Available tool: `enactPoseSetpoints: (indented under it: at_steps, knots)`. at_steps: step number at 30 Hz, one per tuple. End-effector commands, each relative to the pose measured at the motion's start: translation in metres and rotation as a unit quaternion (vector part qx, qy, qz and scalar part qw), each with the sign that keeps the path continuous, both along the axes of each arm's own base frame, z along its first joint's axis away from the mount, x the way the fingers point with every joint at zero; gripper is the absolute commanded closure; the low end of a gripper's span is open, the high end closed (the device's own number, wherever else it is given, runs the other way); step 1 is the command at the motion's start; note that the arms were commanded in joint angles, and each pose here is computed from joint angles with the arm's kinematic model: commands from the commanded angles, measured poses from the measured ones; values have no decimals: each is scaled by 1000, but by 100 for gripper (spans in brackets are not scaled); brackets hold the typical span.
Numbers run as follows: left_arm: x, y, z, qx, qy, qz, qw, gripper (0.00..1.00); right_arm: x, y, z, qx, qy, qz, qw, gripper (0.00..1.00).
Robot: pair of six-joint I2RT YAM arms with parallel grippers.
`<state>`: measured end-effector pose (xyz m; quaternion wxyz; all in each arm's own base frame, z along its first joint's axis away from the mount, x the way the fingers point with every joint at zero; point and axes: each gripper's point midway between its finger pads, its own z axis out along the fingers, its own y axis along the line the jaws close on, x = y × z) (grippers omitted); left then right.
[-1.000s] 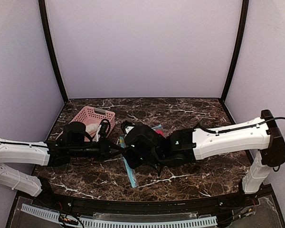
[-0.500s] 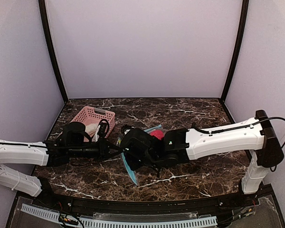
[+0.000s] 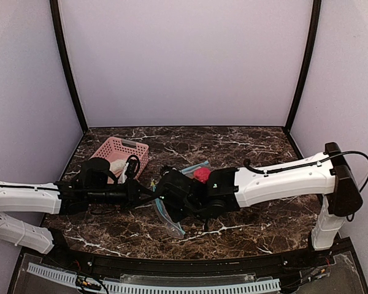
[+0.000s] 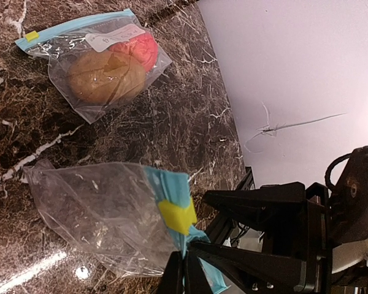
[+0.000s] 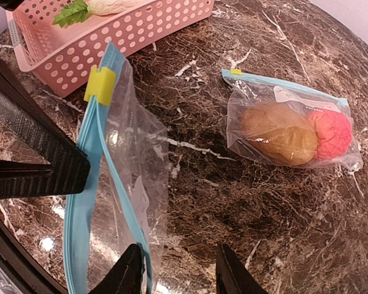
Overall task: Place the food in the zip-top bag and seal the zipper
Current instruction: Pass from the left arm to the right
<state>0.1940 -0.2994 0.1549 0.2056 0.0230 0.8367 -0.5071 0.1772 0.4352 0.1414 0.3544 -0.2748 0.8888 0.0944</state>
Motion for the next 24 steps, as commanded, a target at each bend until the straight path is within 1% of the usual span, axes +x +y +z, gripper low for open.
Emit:
enactPoseSetpoints:
  at_steps: [1,7,17,21,24]
  knots:
    - [-2,1,5,0,-11,-2,1000,100,-3,17,13,18,-6,34,999,60]
    - [-1,0,6,-1,-14,0,1000,99,-11,28,4,10,5,58,998,61]
    - [-2,3,7,2,-15,2,1000,99,-1,16,-17,-46,13,-8,999,69]
    - [-3,4,4,9,-15,2,1000,99,4,9,-23,-53,23,-34,998,73]
    - [-4,6,1,15,-12,0,1000,99,8,4,-29,-46,37,-42,997,87]
